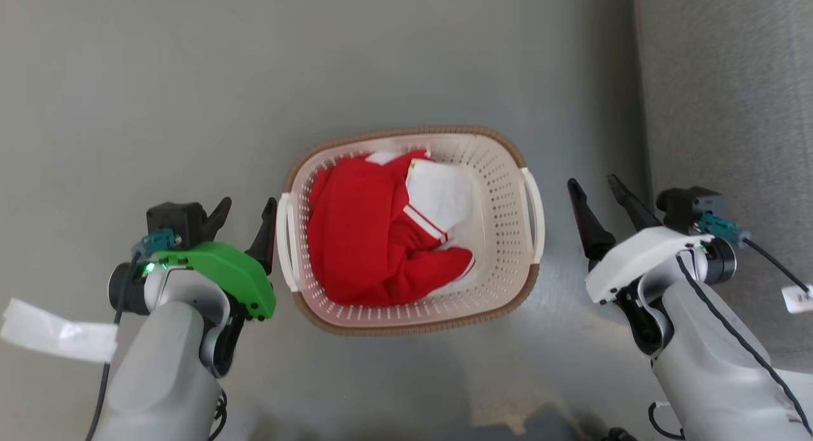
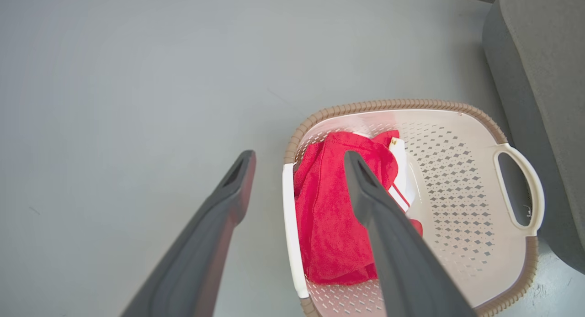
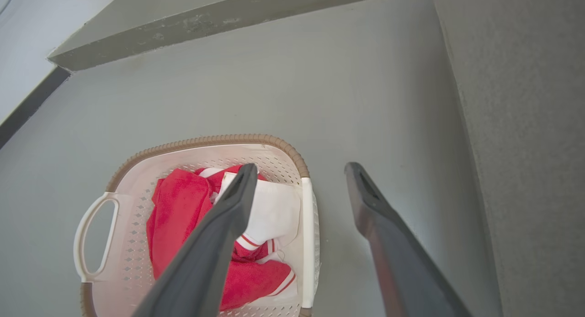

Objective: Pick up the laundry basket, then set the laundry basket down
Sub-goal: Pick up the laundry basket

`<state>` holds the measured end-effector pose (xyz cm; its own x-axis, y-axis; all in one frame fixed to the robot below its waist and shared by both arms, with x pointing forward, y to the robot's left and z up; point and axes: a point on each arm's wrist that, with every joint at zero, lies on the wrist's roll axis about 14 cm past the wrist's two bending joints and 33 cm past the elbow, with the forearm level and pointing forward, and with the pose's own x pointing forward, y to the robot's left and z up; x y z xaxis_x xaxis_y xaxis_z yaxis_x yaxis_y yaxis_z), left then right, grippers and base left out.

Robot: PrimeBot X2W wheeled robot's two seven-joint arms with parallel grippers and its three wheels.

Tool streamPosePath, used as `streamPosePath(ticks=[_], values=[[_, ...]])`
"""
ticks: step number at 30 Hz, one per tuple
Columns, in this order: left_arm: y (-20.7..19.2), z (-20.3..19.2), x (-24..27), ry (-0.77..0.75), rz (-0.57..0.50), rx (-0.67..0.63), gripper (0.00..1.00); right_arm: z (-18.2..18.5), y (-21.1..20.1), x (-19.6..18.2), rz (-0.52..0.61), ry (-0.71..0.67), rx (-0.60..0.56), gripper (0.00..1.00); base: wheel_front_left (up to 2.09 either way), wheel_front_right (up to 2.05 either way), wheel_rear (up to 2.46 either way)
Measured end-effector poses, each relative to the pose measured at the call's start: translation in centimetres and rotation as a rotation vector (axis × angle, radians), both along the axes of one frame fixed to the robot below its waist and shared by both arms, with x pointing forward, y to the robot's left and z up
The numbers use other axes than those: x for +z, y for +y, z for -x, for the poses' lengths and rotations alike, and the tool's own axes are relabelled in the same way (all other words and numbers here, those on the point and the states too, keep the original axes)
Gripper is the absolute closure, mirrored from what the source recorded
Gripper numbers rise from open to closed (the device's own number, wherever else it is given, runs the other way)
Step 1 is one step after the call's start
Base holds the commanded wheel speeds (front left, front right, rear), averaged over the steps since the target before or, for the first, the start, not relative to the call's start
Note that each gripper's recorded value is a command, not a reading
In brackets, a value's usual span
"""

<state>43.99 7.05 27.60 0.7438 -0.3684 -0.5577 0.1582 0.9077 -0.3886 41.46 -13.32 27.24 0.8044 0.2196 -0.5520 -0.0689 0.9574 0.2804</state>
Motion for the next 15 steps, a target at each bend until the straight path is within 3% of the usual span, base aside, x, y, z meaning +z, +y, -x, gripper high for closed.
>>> streamPosePath(ticks=[15], values=[[-1.0, 0.7, -7.7, 0.245, 0.002, -0.028, 0.00, 0.1, 1.0, -7.2, -0.008, 0.210, 0.024, 0.00, 0.00, 0.00, 0.00]])
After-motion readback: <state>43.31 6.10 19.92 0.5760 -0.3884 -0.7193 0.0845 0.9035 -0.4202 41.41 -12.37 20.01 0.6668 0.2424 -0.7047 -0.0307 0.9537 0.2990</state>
